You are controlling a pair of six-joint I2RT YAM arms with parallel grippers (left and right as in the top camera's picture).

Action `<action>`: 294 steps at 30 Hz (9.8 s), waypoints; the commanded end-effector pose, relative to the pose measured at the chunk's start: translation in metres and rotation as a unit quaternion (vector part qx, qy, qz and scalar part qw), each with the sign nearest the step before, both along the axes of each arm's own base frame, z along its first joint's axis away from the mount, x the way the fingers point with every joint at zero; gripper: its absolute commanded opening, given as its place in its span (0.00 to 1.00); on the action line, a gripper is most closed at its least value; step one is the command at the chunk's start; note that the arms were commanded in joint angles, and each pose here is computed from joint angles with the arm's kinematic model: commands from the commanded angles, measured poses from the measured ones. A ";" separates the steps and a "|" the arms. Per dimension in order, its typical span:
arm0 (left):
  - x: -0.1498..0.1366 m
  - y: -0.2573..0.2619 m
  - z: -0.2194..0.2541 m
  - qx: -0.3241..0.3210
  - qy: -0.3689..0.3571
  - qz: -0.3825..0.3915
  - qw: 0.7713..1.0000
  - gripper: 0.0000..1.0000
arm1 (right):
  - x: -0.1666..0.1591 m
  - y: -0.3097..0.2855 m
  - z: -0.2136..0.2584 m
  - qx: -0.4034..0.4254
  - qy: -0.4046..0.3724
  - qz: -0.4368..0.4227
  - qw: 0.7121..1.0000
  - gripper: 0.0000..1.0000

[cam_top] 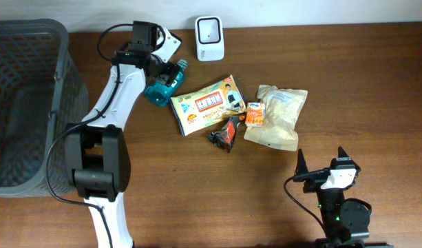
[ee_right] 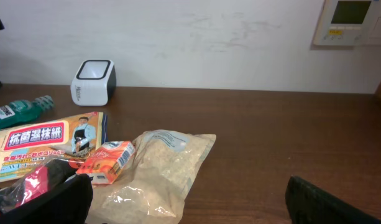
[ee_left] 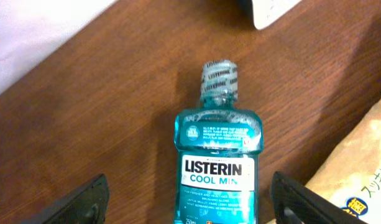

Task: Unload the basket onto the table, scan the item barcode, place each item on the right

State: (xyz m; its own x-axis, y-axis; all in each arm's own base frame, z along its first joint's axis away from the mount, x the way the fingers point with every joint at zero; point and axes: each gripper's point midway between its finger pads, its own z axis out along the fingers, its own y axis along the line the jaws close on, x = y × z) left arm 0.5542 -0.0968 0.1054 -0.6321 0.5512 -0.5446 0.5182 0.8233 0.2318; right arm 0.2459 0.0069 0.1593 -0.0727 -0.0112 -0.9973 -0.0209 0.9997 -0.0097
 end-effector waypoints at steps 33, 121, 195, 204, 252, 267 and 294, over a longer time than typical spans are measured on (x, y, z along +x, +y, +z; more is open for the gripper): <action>-0.027 -0.006 -0.121 -0.031 0.138 -0.021 0.990 0.87 | 0.000 0.001 -0.004 -0.003 0.003 0.003 1.000 0.99; -0.213 0.029 0.146 -0.336 0.134 0.150 0.920 0.58 | 0.000 0.001 -0.004 -0.003 0.003 0.003 1.000 0.99; -0.298 -0.057 0.111 -0.307 0.306 0.035 0.901 0.54 | 0.099 0.232 -0.025 0.591 0.603 0.243 0.478 0.99; -0.298 -0.057 0.111 -0.309 0.310 0.043 0.898 0.52 | 0.108 0.271 0.022 0.566 0.526 0.355 0.526 0.99; -0.295 -0.057 0.111 -0.316 0.313 0.065 0.893 0.53 | 0.083 0.324 0.027 0.576 0.546 0.343 0.503 0.45; -0.295 -0.057 0.111 -0.316 0.313 0.065 0.893 0.54 | 0.083 0.324 0.027 0.577 0.547 0.342 0.502 0.38; -0.252 -0.024 0.104 -0.228 0.205 0.105 0.946 0.68 | 0.101 0.307 0.053 0.538 0.449 0.431 0.569 0.17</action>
